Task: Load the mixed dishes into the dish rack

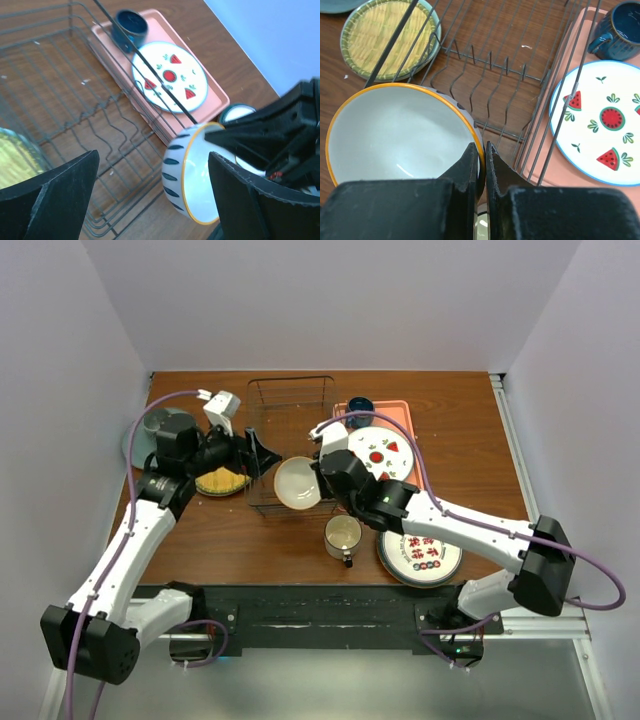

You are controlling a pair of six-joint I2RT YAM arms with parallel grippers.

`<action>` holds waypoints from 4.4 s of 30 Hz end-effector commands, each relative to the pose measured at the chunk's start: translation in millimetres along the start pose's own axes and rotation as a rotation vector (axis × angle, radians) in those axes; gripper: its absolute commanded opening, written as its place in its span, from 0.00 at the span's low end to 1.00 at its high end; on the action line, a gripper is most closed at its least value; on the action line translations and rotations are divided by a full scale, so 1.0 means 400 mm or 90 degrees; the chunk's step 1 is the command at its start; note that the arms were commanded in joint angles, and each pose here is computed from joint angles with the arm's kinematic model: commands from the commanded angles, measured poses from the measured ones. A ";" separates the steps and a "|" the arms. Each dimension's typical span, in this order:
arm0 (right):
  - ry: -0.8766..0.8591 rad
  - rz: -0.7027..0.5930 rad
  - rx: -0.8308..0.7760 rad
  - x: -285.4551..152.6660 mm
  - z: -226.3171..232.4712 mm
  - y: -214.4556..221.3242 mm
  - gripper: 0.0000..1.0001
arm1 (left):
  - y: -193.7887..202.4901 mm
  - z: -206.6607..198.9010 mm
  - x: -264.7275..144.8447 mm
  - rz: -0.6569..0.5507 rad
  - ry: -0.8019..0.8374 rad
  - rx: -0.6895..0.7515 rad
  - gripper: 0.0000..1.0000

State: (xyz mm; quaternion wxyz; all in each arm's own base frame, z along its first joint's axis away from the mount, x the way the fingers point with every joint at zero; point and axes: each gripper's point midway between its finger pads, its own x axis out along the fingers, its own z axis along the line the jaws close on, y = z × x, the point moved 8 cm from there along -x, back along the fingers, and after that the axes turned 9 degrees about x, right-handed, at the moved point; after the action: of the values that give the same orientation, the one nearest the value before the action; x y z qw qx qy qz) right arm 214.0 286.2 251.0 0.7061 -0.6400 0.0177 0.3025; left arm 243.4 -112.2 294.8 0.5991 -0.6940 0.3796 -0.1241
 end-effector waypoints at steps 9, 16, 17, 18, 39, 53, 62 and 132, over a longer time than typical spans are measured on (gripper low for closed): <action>-0.009 -0.057 0.060 0.022 0.038 -0.134 0.00 | 0.084 -0.004 0.081 0.089 -0.047 -0.002 0.74; -0.002 -0.027 0.046 0.031 0.018 -0.111 0.00 | 0.080 0.019 0.091 0.097 -0.099 -0.003 0.46; -0.005 -0.023 0.044 0.032 0.017 -0.107 0.00 | 0.081 0.020 0.091 0.097 -0.101 -0.002 0.46; -0.012 -0.018 0.041 0.033 0.018 -0.104 0.00 | 0.082 0.024 0.093 0.100 -0.107 0.000 0.46; -0.063 0.071 -0.007 0.067 0.039 -0.053 0.00 | 0.061 0.026 0.151 0.111 -0.036 0.032 0.28; -0.038 -0.019 0.017 0.013 0.030 -0.158 0.72 | 0.023 0.054 0.166 0.129 -0.145 -0.026 0.00; -0.200 -0.033 -0.089 -0.024 0.083 -0.185 0.72 | -0.009 0.077 0.194 0.165 -0.173 -0.007 0.00; -0.232 -0.068 0.159 0.401 0.094 -0.312 0.00 | -0.025 0.214 0.057 0.094 -0.391 -0.133 0.98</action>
State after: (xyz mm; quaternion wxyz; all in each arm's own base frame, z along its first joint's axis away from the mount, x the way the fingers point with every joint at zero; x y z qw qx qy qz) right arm 365.8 358.2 244.1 0.7314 -0.5816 -0.0066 0.3560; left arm 322.2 -69.8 281.0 0.6146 -0.7252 0.2609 0.1682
